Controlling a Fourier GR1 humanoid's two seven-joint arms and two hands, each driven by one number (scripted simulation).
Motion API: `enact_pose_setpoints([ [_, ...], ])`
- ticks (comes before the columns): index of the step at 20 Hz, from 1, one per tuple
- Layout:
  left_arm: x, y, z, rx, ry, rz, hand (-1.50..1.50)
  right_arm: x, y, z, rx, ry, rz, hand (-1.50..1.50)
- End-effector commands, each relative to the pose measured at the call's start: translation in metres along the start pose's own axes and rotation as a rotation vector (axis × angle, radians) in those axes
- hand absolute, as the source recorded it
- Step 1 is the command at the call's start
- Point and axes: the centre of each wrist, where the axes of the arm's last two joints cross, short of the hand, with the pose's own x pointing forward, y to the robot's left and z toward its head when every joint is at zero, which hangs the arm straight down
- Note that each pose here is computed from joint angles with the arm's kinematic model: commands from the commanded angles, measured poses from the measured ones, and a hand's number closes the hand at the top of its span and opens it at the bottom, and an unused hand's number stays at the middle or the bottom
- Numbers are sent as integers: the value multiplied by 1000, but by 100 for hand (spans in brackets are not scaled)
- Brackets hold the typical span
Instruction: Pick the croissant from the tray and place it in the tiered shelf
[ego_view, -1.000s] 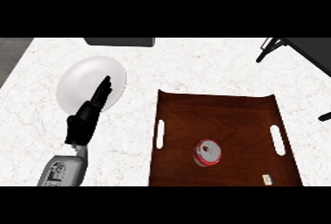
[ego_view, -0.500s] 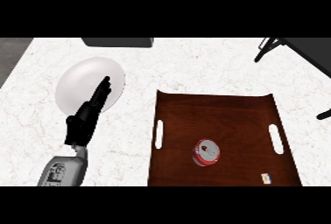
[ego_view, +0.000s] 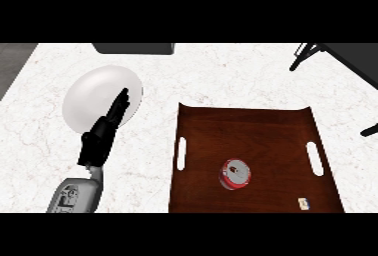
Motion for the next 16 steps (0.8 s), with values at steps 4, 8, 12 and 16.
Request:
enact_pose_setpoints([
  [4,0,6,2,11,8,0,0,33,-42,-23,-175,174,-257,-150],
  [8,-10,13,6,20,23,-4,0,36,-73,-33,-233,254,-225,-150],
  [12,-8,13,10,54,47,11,0,34,-97,-23,-142,379,-156,-150],
  [16,-11,24,13,66,60,1,0,21,-118,-17,-111,437,-96,-150],
])
